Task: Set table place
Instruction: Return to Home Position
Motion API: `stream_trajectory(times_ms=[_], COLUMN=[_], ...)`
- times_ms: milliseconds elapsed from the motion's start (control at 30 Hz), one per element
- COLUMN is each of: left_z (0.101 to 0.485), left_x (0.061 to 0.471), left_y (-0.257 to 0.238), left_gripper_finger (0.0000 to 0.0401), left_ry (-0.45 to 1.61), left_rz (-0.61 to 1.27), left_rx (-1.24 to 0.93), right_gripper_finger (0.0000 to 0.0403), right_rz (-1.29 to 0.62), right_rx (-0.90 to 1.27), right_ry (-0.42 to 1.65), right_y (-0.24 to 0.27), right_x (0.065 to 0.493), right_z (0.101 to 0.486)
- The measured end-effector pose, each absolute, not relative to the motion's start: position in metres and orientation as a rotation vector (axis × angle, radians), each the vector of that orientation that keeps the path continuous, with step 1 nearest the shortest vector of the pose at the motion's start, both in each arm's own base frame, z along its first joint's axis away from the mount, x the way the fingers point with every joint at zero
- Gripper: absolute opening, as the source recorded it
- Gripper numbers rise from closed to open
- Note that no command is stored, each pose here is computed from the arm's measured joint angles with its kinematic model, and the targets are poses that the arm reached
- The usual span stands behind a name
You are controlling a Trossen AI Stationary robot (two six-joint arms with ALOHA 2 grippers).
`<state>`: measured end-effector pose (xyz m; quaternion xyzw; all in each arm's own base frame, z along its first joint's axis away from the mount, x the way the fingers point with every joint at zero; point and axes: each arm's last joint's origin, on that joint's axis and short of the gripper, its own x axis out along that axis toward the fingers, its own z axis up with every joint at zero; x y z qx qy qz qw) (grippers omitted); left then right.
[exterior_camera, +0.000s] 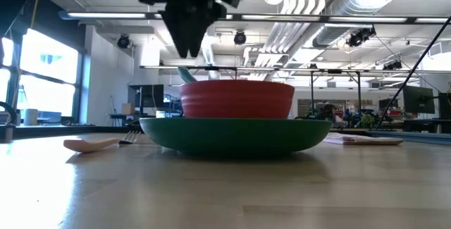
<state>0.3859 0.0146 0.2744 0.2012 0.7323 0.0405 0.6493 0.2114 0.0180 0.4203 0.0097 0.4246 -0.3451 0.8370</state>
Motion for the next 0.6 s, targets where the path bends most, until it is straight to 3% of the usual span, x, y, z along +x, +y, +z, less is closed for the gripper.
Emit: stream_trajectory(times_ms=[233, 367, 500, 600], left_z=[0.304, 0.327, 0.36, 0.395], left_x=[0.386, 0.373, 0.349, 0.319], left_y=[0.015, 0.011, 0.008, 0.009], left_gripper_finger=[0.0152, 0.0135, 0.0084, 0.0021], left_ry=[1.588, 1.524, 1.423, 1.306], left_rz=[0.14, 0.196, 0.277, 0.358], left_rx=[0.485, 0.53, 0.541, 0.519], right_gripper_finger=[0.0134, 0.0103, 0.0022, 0.0011], right_rz=[-0.731, -0.715, -0.677, -0.641], right_rx=[-0.004, 0.014, 0.106, 0.207], right_ry=[0.924, 0.877, 0.754, 0.626], right_y=[0.017, 0.015, 0.012, 0.008], right_x=[0.205, 0.186, 0.143, 0.102], right_z=[0.421, 0.431, 0.449, 0.461])
